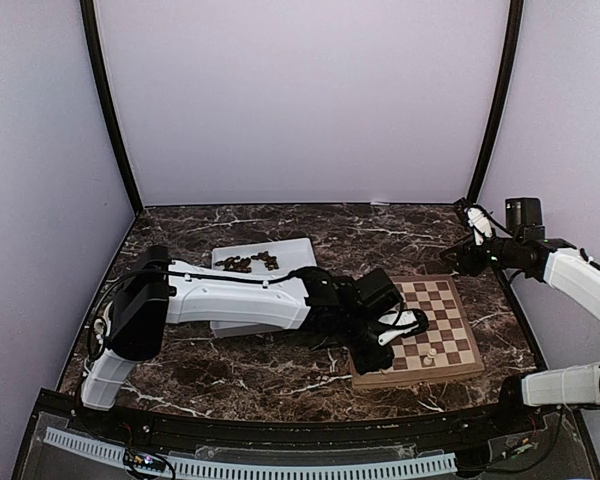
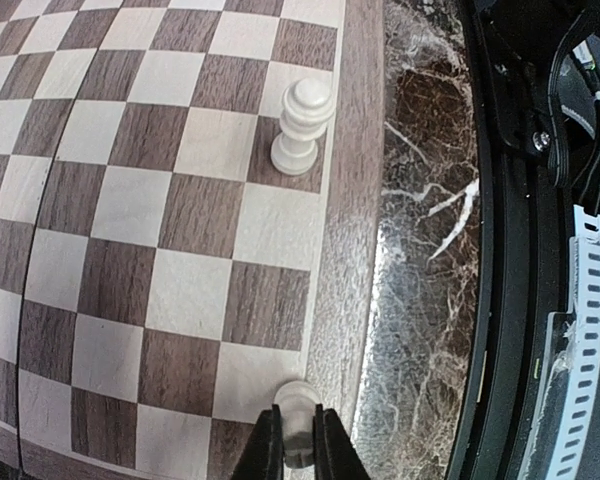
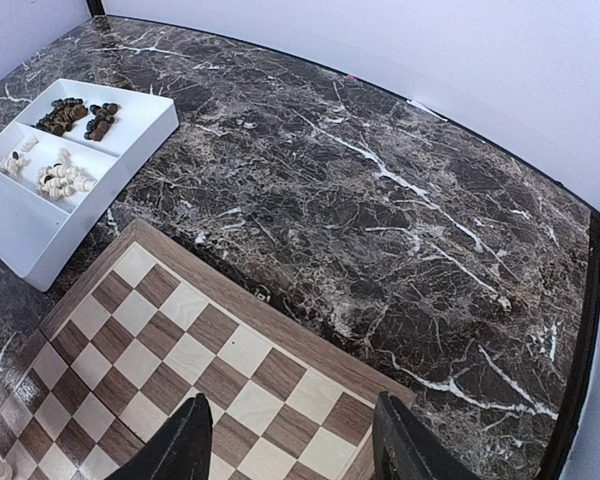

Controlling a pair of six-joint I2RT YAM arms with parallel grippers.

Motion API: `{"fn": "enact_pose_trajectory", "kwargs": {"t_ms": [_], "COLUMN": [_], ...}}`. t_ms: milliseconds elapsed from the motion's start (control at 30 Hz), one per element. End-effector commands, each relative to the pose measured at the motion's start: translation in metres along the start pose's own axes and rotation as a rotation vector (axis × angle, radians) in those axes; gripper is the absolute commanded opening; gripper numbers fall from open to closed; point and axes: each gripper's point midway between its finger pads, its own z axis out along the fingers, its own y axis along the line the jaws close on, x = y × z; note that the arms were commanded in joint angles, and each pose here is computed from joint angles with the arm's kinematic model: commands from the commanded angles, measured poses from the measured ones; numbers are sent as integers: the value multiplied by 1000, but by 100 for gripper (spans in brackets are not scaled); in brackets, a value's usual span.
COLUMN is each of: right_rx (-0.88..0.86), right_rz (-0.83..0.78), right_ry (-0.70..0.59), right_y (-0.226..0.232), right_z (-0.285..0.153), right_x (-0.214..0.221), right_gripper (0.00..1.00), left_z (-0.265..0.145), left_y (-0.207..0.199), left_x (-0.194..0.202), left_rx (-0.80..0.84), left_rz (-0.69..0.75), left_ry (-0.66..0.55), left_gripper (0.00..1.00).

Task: Set up the chess pieces on the board
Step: Place the knight at b1.

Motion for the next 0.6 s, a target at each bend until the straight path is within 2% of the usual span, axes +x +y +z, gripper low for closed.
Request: {"fn": "enact_pose_trajectory", "kwargs": {"t_ms": [0,267,567], "right_rx": [-7,-15,-20], "right_rz": [-22,-23,-24], "right_ry": [-35,-34,-32], "right_y": [2,3,4], "right_z": [-3,-3,-2], "right_x": [-7,-6,-5], "right_gripper": [56,56,56], "left_z": [-5,0,2], "left_y": [0,5,6], "left_x": [-5,-1,0], "left_rx": [-21,-50,-55], "left_rz": [11,-4,-13], "left_ry": [8,21,25], "left_gripper": [0,1,17]}}
